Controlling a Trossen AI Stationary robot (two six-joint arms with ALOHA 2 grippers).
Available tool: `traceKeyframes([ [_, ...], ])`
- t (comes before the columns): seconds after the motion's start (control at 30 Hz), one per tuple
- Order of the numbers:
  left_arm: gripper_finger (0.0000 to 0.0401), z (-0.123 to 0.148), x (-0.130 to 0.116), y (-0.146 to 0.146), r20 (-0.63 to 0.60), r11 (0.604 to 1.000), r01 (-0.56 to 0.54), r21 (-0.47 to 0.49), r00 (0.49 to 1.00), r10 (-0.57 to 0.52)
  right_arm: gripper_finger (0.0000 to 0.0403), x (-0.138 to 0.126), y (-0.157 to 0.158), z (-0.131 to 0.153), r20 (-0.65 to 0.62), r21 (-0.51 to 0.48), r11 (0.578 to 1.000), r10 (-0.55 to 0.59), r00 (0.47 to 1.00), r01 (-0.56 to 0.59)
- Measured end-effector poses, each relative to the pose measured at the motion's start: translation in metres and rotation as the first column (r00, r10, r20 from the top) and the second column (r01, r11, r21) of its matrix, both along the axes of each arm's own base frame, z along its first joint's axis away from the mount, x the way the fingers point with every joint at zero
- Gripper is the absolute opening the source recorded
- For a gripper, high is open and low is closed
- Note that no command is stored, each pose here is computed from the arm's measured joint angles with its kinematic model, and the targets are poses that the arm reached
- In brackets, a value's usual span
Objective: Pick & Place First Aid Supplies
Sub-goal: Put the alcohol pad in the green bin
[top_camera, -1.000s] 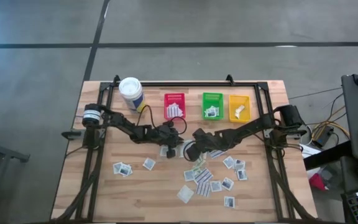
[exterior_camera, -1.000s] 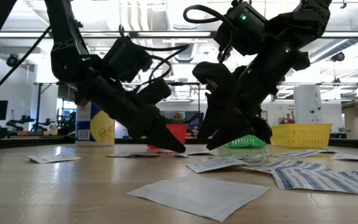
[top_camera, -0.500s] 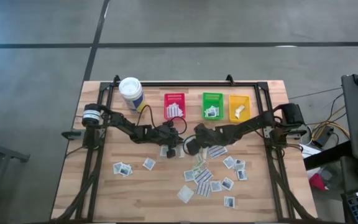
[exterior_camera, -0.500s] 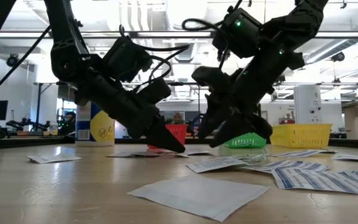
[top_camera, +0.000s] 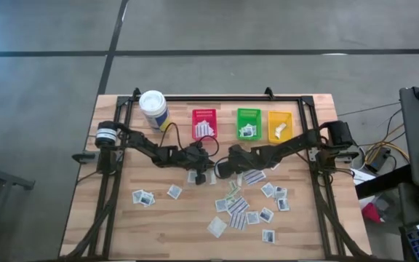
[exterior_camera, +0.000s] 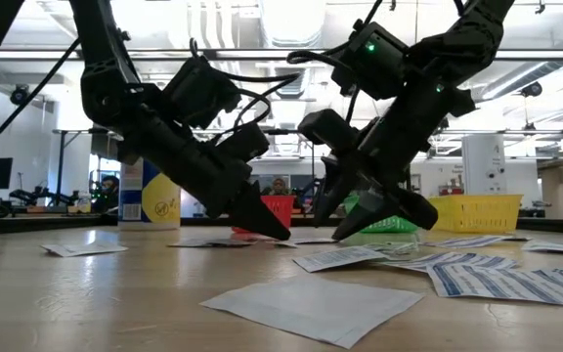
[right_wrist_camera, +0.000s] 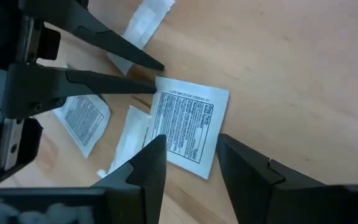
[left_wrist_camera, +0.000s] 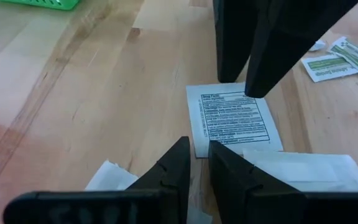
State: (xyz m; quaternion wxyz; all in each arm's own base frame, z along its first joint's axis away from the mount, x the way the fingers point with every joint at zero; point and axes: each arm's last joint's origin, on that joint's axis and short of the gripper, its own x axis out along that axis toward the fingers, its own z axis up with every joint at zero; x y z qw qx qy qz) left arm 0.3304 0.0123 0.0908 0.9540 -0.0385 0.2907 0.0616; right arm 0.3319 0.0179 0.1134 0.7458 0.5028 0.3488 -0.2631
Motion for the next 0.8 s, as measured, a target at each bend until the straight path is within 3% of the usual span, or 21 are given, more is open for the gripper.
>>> traceKeyframes([
  [0.43, 0.0065, -0.001, 0.0, 0.0, -0.003, 0.999, -0.014, -0.036, 1.0, 0.014, 0.0128, -0.001, 0.004, -0.001, -0.019, 0.181, 0.983, -0.026, 0.999, 0.029],
  [0.8, 0.0065, -0.001, -0.001, -0.001, -0.004, 0.997, -0.015, -0.077, 1.0, 0.015, 0.0127, 0.003, 0.005, -0.015, -0.027, 0.201, 0.973, -0.113, 0.993, 0.116],
])
